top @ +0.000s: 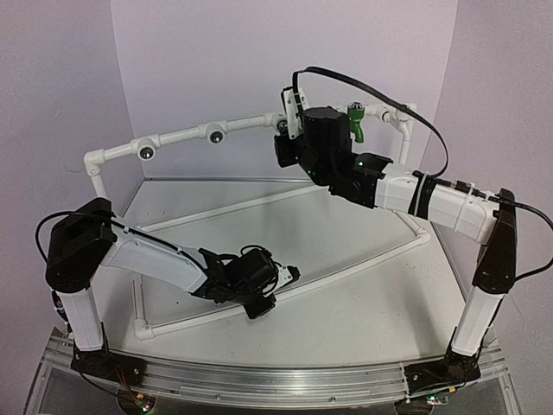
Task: Install the water faucets
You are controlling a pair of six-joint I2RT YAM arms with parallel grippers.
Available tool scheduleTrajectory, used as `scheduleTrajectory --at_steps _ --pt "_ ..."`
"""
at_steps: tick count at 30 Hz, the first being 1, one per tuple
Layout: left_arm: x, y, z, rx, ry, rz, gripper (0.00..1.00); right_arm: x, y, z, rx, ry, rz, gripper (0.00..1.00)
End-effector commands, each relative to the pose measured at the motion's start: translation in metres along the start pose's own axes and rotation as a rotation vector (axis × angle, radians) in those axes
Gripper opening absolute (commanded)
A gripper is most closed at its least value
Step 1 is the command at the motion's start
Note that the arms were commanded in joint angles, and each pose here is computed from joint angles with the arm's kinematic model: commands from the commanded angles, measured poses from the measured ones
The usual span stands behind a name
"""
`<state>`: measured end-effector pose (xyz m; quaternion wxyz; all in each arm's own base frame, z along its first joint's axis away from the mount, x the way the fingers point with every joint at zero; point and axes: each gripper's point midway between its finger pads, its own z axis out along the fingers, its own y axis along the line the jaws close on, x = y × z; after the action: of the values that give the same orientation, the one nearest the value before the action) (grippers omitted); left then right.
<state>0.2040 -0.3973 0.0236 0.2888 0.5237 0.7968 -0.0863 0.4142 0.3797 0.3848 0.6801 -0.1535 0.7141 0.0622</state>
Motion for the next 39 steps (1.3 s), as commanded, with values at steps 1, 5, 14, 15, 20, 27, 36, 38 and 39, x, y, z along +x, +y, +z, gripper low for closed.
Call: scheduleTrajectory --at_steps 1,5,14,15,20,27,36,38,39 --pt "0.053 -0.051 0.009 0.167 0.153 0.050 0.00 -0.015 -0.061 0.027 0.099 -0.100 0.269 0.00" --pt "0.053 -0.052 0.008 0.165 0.154 0.049 0.00 -0.007 -0.066 0.032 0.087 -0.093 0.359 0.00" --pt "0.054 -0.052 0.009 0.162 0.154 0.050 0.00 0.008 -0.067 0.038 0.083 -0.100 0.523 0.00" --pt "0.053 -0.052 0.008 0.163 0.153 0.050 0.00 0.011 -0.068 0.038 0.088 -0.102 0.544 0.00" --pt "0.053 -0.052 0.008 0.160 0.153 0.049 0.00 0.021 -0.075 0.041 0.101 -0.105 0.651 0.00" --pt "0.053 -0.052 0.008 0.160 0.152 0.053 0.00 0.036 -0.078 0.045 0.100 -0.109 0.848 0.00" --pt "0.053 -0.052 0.007 0.159 0.151 0.054 0.00 0.051 -0.079 0.049 0.084 -0.134 1.066 0.00" --pt "0.054 -0.052 0.007 0.160 0.152 0.054 0.00 0.056 -0.079 0.050 0.088 -0.136 1.104 0.00" --pt "0.054 -0.052 0.007 0.160 0.154 0.053 0.00 0.059 -0.079 0.051 0.089 -0.134 1.127 0.00"
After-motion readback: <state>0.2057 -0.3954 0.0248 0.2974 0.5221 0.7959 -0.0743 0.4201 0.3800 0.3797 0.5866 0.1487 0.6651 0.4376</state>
